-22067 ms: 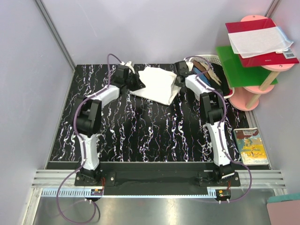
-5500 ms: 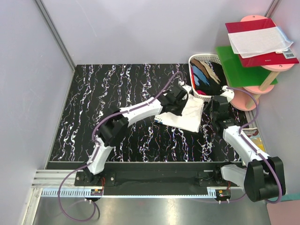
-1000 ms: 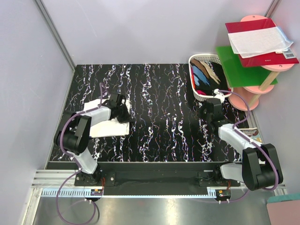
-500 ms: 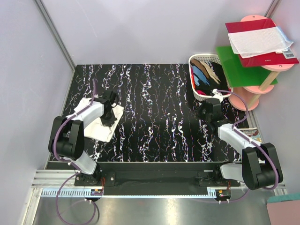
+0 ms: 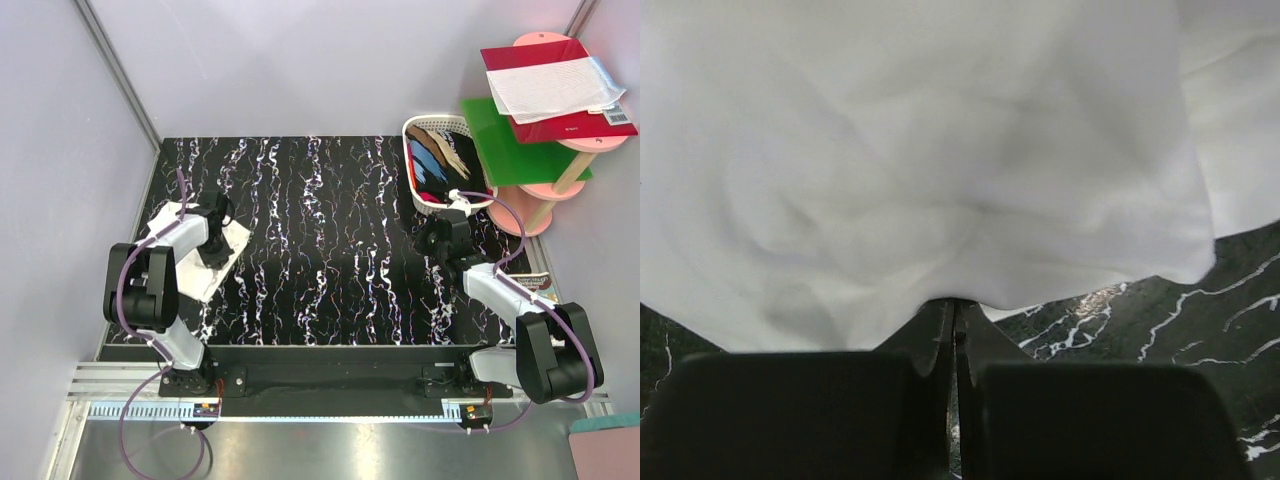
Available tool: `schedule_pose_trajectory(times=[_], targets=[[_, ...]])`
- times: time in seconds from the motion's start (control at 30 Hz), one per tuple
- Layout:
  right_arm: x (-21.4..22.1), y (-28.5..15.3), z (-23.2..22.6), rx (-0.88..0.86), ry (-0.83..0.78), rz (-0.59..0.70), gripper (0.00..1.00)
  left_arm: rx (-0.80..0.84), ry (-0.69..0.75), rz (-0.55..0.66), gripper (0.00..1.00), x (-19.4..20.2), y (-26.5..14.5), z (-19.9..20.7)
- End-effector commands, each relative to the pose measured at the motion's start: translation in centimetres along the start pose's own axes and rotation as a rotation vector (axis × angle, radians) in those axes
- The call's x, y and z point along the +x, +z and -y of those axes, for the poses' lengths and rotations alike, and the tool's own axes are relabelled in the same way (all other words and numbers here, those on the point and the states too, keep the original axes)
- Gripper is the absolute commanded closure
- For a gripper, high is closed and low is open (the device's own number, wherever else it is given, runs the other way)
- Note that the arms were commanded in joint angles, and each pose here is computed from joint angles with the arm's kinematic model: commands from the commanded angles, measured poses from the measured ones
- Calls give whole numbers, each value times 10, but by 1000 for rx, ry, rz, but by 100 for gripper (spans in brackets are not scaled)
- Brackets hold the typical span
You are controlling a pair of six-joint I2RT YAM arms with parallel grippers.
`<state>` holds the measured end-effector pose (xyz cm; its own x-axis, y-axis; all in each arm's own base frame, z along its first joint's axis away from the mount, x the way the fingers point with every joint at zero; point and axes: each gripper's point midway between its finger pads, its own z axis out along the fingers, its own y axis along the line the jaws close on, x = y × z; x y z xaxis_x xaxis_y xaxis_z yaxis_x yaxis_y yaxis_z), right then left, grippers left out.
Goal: Fold and stack the t-shirts
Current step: Neatly place the folded tshirt to the corner
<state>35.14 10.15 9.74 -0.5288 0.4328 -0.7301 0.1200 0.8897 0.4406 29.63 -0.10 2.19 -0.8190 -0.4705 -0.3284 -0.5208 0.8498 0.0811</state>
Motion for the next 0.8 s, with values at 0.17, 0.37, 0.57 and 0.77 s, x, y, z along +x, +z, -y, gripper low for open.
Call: schedule_pose_trajectory(times=[0.17, 0.37, 0.57, 0.77], targets=[[-15, -4, -15, -40, -7, 48, 100, 183, 23, 103, 100, -41, -11, 45], [-23, -10, -15, -30, -18, 71, 100, 154, 45, 71, 100, -51, 11, 61], [-24, -14, -15, -30, -25, 75, 100, 69, 23, 69, 100, -65, 28, 59], [-22, -15, -15, -35, -26, 70, 100, -8, -8, 92, 100, -88, 38, 50]])
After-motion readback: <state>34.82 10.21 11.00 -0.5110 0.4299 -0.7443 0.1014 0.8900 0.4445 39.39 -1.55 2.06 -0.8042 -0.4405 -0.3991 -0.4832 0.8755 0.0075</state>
